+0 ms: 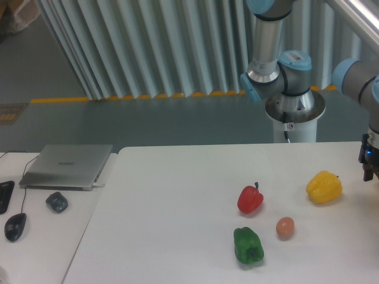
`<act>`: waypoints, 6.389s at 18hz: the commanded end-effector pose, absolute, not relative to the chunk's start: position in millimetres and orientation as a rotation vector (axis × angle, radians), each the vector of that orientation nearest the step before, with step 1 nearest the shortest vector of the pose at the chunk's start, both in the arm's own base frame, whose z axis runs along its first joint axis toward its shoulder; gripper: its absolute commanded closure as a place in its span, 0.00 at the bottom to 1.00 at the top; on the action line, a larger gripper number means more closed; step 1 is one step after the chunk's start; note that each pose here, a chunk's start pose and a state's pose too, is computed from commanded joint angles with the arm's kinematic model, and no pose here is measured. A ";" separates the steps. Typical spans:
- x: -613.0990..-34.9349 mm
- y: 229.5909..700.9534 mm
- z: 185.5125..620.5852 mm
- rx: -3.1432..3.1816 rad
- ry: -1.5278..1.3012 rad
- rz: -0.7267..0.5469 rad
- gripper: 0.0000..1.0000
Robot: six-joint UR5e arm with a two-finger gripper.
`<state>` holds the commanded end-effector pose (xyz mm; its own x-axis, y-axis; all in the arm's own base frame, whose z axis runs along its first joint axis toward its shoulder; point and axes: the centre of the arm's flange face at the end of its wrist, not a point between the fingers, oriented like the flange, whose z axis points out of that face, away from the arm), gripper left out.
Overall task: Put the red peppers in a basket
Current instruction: 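Move the gripper in from beside the yellow pepper toward the red pepper, then lower the gripper onto the red pepper and close on it, then lift the red pepper and carry it past the yellow pepper, then lower the red pepper into the basket and release it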
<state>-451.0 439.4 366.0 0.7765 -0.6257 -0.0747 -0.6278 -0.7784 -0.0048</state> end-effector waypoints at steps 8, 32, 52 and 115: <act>-442.2 437.2 360.4 -2.957 0.973 0.085 0.00; -349.9 523.8 362.5 -2.993 0.124 0.008 0.00; -150.7 591.4 298.3 -3.170 0.134 0.025 0.00; -510.4 409.2 394.5 -3.014 0.992 0.334 0.52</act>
